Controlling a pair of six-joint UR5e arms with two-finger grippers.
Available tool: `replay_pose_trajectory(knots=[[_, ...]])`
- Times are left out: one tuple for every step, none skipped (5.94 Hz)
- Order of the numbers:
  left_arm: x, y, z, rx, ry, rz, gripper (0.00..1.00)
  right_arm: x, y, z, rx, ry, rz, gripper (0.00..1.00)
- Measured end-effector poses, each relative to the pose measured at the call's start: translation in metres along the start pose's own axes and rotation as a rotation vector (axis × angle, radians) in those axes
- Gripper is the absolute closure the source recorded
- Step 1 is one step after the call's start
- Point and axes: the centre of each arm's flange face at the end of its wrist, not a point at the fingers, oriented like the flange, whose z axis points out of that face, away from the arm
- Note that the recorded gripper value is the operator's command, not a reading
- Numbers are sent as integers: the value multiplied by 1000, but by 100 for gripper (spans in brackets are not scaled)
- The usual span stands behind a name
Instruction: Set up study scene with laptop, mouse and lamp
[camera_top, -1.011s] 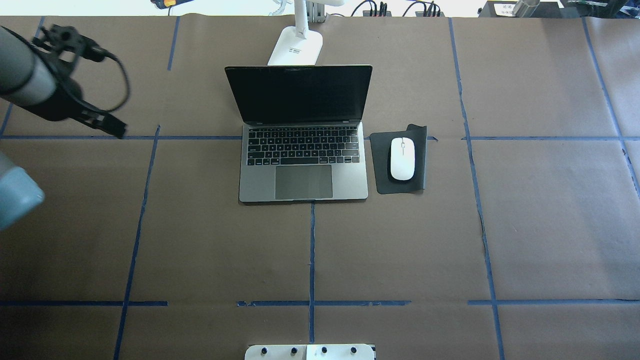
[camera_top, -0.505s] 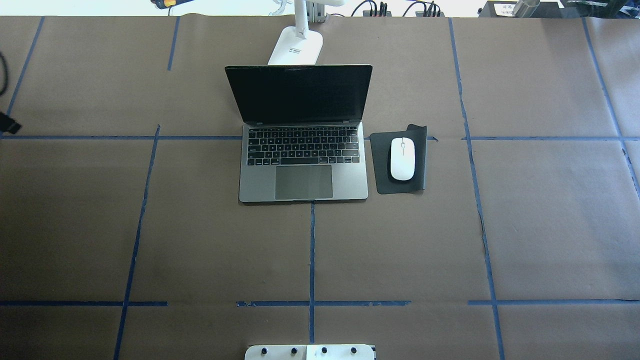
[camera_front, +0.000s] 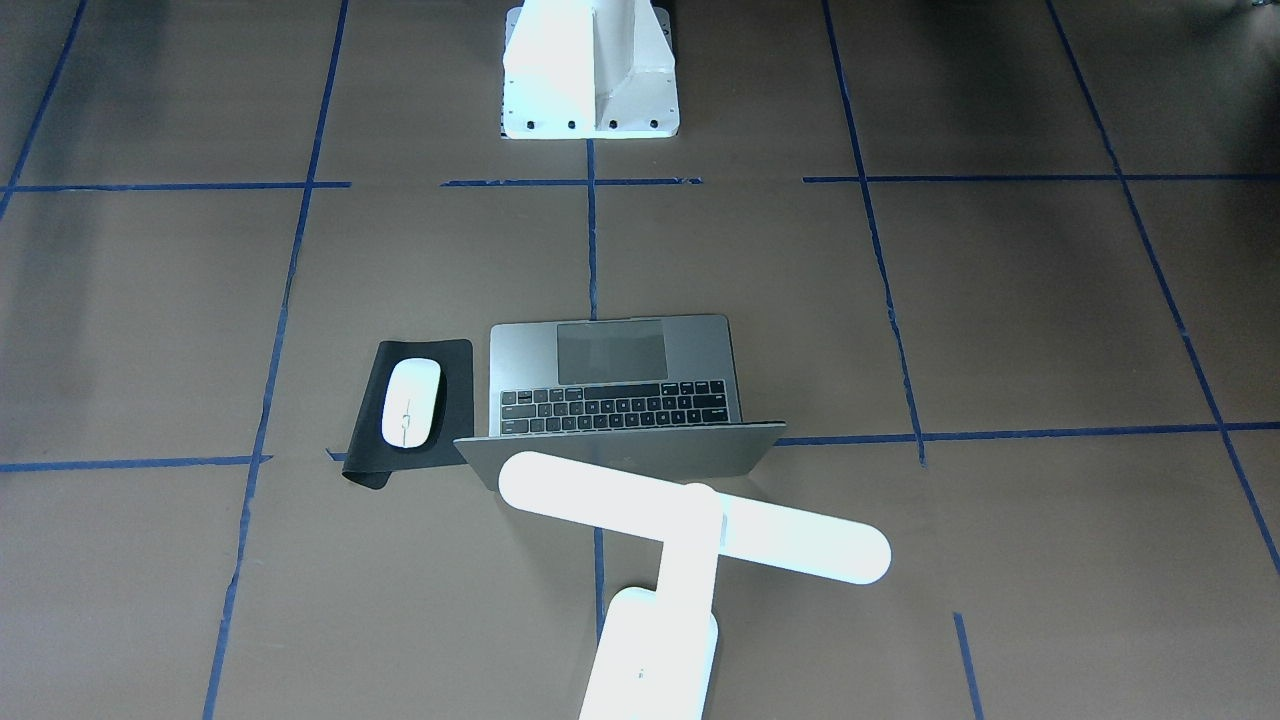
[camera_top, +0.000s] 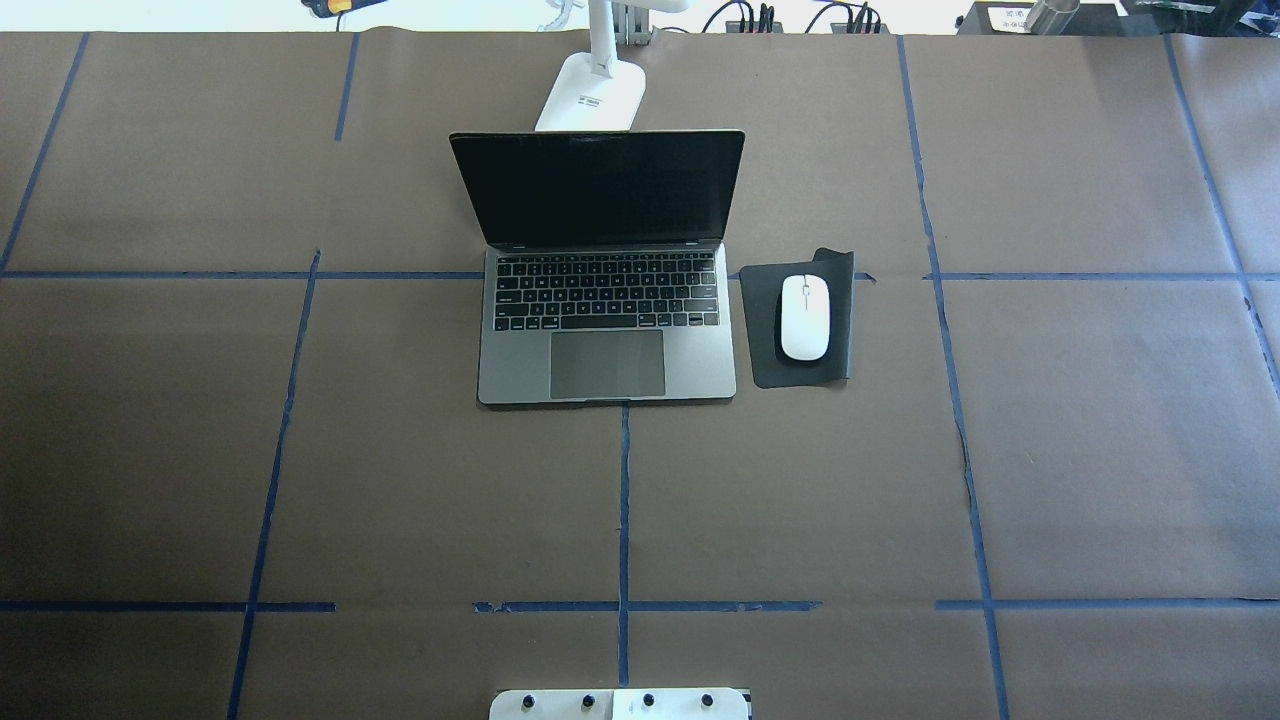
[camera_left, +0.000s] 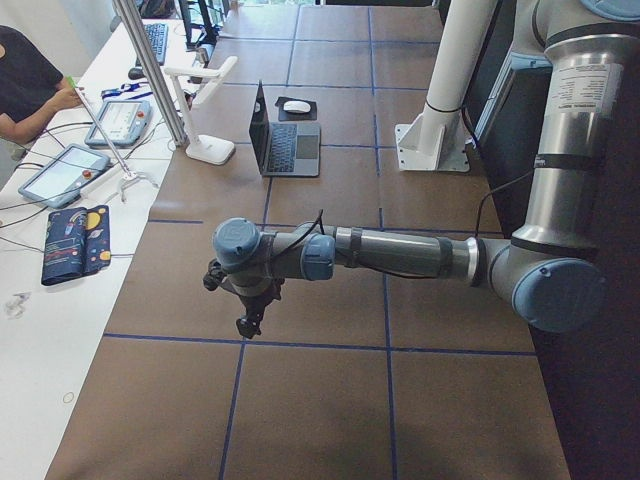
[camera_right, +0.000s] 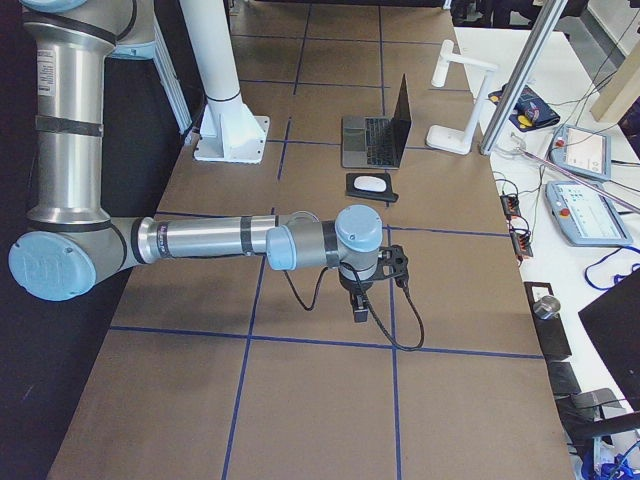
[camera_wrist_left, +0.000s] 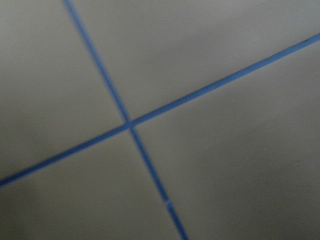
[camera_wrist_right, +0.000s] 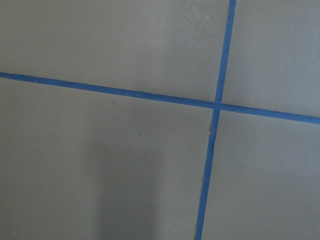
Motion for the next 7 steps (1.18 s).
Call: replay_pose_trajectory(knots=[[-12, 11, 0, -23, 14, -82, 0, 1, 0, 0, -1, 1, 1, 0], [-11, 13, -8, -18, 14, -145, 0, 1, 0, 1, -3, -1, 4, 0], [0, 16, -20, -5, 10, -191, 0, 2, 4, 2, -8, -7, 9, 0], [13, 28, -26, -4, 10, -216, 0, 3, 9, 4, -14, -10, 13, 0], [23, 41, -30, -6, 12, -229, 0, 3, 13, 8, -23, -6, 14, 0], [34, 46, -37, -11, 16, -237, 0, 4, 18, 15, -40, 1, 14, 0], [43, 49, -44, -15, 18, -242, 0, 4, 24, 20, -55, 11, 14, 0]])
